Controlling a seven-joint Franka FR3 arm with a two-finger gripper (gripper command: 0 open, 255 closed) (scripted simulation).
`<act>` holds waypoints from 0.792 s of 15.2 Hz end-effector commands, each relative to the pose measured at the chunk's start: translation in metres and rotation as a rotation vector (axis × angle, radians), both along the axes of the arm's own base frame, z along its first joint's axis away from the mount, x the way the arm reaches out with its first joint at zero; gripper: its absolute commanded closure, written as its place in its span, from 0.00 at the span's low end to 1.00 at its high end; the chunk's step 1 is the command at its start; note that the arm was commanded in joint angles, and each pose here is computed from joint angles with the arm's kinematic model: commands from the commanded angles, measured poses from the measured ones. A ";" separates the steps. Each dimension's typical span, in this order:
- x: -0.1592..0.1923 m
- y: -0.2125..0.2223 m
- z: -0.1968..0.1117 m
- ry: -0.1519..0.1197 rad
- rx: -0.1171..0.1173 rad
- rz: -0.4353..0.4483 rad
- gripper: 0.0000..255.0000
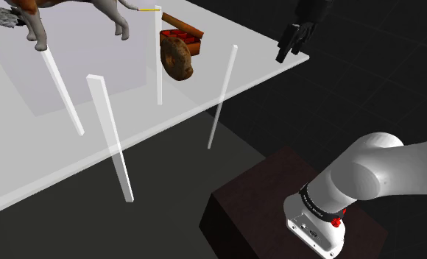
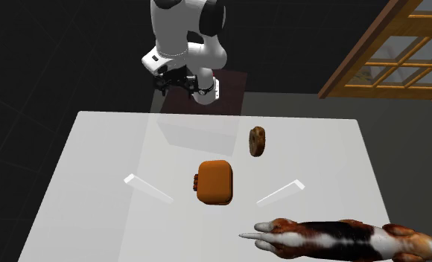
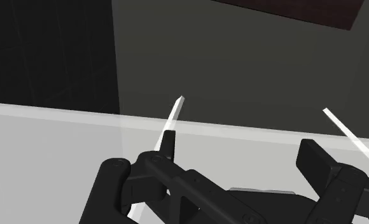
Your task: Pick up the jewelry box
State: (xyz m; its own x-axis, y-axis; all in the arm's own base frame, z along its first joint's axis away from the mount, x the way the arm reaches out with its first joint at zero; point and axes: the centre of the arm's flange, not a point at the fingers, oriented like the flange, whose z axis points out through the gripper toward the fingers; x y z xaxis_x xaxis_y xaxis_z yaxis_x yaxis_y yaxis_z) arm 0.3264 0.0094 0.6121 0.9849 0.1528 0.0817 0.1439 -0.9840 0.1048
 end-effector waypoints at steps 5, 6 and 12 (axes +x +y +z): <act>0.034 0.049 0.014 -0.035 -0.129 0.018 0.00; 0.042 0.062 0.017 -0.043 -0.161 0.023 0.00; 0.091 0.140 0.025 -0.095 -0.354 0.050 0.00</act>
